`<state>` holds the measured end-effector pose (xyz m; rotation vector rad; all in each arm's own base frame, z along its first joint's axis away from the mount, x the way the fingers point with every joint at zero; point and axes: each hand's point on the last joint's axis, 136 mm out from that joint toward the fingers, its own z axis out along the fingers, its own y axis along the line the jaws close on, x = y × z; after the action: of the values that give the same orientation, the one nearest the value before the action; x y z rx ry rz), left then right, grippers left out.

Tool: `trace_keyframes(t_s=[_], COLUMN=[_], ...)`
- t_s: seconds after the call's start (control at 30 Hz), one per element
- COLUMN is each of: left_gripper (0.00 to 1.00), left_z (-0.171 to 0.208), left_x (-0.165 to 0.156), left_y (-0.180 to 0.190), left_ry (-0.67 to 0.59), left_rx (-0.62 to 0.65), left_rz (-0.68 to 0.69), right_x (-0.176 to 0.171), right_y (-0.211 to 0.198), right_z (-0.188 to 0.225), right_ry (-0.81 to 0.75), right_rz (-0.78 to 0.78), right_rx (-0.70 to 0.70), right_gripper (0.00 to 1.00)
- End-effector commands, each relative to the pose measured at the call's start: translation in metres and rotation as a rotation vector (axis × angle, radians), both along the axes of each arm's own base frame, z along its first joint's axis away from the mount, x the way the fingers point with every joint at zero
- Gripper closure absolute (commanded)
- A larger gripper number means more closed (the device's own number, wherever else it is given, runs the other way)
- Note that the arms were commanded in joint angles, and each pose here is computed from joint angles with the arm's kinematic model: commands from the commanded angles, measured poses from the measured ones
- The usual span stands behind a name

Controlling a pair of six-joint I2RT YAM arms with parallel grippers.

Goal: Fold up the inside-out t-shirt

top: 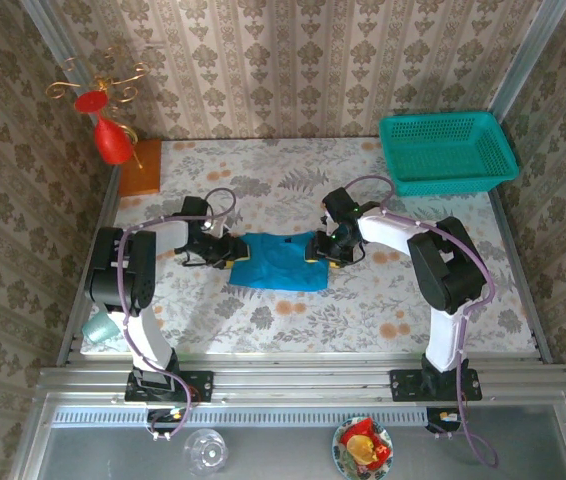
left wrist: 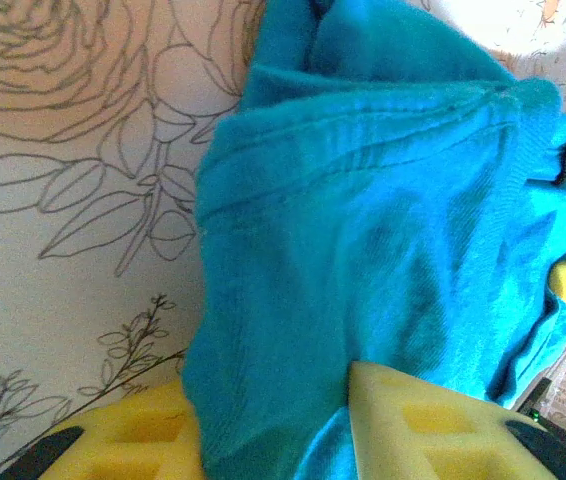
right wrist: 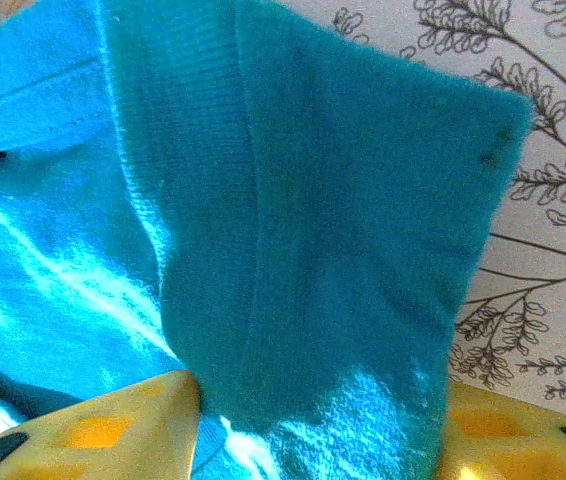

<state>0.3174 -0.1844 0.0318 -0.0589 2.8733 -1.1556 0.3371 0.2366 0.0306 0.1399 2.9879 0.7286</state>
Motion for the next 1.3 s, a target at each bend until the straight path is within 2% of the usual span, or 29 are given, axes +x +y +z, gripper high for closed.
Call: trace_keyframes(t_s=[0.0,0.27,0.43,0.5,0.83,1.03,1.27], left_gripper=[0.67,0.83,0.98,1.0,1.0,1.0,1.0], left_z=[0.001,0.0,0.004,0.005,0.014,0.025,0.037], left_x=[-0.001,0.0,0.003,0.007,0.04,0.07,0.097], left_y=[-0.004,-0.002,0.003,0.01,0.086,0.144,0.207], left_ry=[-0.001,-0.005,-0.023,-0.038,-0.144,-0.2,-0.22], left_rx=[-0.025,-0.008,0.024,0.063,0.52,0.781,0.96], left_rz=[-0.022,-0.023,-0.021,-0.009,-0.004,0.018,0.037], right_x=[-0.003,-0.004,-0.004,-0.004,-0.008,-0.008,-0.01], right_y=[0.003,0.002,0.0,-0.003,-0.038,-0.045,-0.046], right_z=[-0.008,-0.008,0.0,0.005,0.028,0.045,0.059], right_ry=[0.031,0.03,0.015,0.004,-0.041,-0.083,-0.127], right_rz=[-0.006,-0.007,-0.005,-0.003,-0.01,0.006,0.025], right_rx=[0.022,0.024,0.024,0.017,-0.022,0.02,0.067], right_gripper=[0.48,0.49,0.5,0.5,0.5,0.5,0.5])
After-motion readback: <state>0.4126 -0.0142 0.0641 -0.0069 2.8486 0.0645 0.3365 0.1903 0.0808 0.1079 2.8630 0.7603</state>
